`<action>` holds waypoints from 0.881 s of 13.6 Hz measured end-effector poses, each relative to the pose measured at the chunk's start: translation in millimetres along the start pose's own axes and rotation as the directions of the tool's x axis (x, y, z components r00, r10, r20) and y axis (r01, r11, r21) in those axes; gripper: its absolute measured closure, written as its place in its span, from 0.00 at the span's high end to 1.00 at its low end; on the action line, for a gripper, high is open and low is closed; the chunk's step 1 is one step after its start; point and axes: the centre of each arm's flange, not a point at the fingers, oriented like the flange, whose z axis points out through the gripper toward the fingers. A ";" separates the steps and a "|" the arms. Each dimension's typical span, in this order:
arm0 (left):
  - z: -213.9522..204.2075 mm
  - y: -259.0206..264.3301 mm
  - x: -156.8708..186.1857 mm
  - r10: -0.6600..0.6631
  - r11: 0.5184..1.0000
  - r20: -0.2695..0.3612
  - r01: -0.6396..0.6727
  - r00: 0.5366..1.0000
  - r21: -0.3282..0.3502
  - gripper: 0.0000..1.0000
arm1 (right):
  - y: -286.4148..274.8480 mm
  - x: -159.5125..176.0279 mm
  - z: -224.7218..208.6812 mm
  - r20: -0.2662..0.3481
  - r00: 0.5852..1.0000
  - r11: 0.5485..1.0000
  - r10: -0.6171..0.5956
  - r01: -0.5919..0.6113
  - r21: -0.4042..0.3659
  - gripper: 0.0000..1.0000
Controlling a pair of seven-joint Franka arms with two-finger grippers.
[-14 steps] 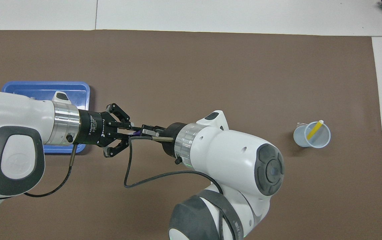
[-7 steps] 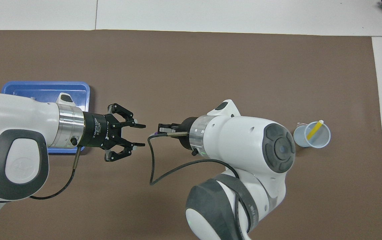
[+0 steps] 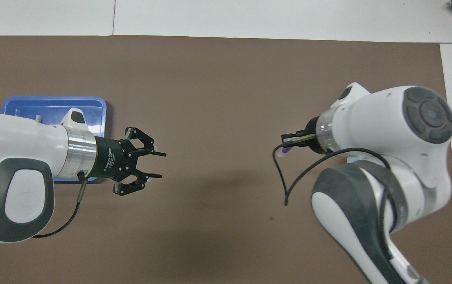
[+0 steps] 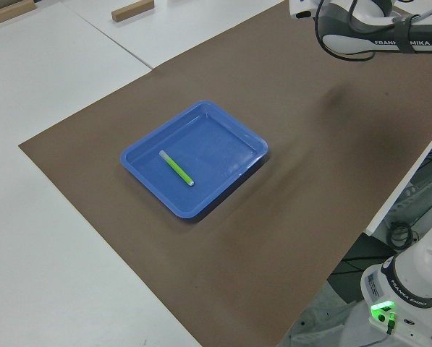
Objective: Transfer and insert pens with both arms
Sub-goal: 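Insert the purple pen into the white cup with the right gripper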
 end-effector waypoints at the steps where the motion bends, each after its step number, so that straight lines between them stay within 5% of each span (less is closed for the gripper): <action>1: -1.6 -5.3 10.9 0.137 0.990 -0.043 -0.135 0.990 0.049 0.48 | 34.0 -1.4 -8.0 0.014 0.999 0.997 -0.050 0.051 -0.052 0.18; 3: -13.5 -18.1 41.8 0.383 0.918 -0.088 -0.369 0.919 0.146 0.41 | 93.8 -2.0 -15.9 0.029 0.991 0.985 -0.128 0.130 -0.113 0.18; 6: -40.9 -39.0 97.3 0.677 0.721 -0.093 -0.631 0.730 0.287 0.40 | 159.8 -8.3 -20.9 0.049 0.983 0.969 -0.179 0.185 -0.165 0.18; 9: -68.5 -56.8 148.0 0.836 0.521 -0.051 -0.762 0.546 0.385 0.41 | 185.5 -17.8 -1.5 0.058 0.985 0.970 -0.165 0.172 -0.173 0.18; 12: -85.4 -65.8 196.1 0.917 0.370 -0.044 -0.800 0.398 0.472 0.41 | 191.9 -25.8 19.4 0.069 0.985 0.971 -0.156 0.166 -0.169 0.18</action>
